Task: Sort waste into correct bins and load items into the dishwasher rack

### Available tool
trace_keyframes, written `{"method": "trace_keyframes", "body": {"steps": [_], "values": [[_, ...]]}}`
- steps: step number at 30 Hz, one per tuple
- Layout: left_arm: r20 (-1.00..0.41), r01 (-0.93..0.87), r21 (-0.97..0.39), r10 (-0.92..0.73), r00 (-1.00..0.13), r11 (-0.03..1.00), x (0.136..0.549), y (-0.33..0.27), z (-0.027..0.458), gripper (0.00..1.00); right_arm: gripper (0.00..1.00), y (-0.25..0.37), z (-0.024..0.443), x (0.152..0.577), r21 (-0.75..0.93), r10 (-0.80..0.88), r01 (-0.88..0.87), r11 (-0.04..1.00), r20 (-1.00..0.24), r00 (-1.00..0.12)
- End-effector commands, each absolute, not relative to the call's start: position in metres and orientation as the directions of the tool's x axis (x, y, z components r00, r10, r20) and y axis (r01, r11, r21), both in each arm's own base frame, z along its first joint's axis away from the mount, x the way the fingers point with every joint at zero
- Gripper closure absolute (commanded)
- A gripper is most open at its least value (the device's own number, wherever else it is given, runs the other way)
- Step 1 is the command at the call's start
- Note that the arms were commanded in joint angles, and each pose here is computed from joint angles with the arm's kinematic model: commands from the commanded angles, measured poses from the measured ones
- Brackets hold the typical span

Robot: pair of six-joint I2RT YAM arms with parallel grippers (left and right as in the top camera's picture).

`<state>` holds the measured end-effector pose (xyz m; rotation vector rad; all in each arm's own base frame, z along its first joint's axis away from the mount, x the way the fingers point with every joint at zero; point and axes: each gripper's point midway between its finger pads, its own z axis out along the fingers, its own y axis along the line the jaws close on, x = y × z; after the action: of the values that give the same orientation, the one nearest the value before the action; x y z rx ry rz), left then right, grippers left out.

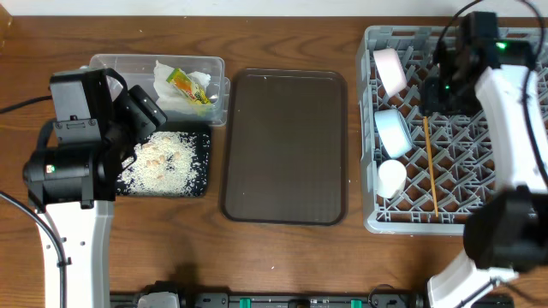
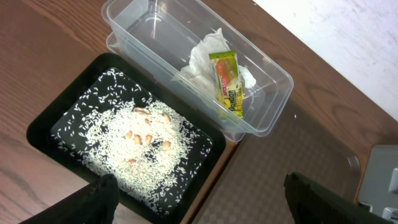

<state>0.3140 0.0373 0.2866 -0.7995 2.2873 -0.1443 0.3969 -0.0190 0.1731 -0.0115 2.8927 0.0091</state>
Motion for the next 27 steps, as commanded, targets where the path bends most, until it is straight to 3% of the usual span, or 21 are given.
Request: {"method": "trace_keyframes", "body": {"steps": [1, 10, 20, 27], "values": [[-0.595, -0.513, -0.313, -0.586, -0.550, 0.799, 0.315, 0.041, 0.293, 0.12, 0.01, 0.000, 0.258, 0.375, 0.048, -0.028, -0.054, 0.997, -0.445, -0.895], [-0.595, -0.513, -0.313, -0.586, -0.550, 0.799, 0.315, 0.041, 0.293, 0.12, 0.01, 0.004, 0.356, 0.284, 0.071, 0.041, -0.007, 0.997, -0.652, -0.757], [-0.595, -0.513, -0.313, -0.586, -0.550, 0.799, 0.315, 0.041, 0.293, 0.12, 0.01, 0.005, 0.386, 0.178, 0.038, 0.026, -0.003, 0.999, -0.734, -0.679], [-0.595, -0.513, -0.313, -0.586, -0.550, 0.799, 0.315, 0.041, 0.293, 0.12, 0.01, -0.007, 0.384, 0.178, 0.011, 0.044, 0.059, 0.998, -0.793, -0.607]]}}
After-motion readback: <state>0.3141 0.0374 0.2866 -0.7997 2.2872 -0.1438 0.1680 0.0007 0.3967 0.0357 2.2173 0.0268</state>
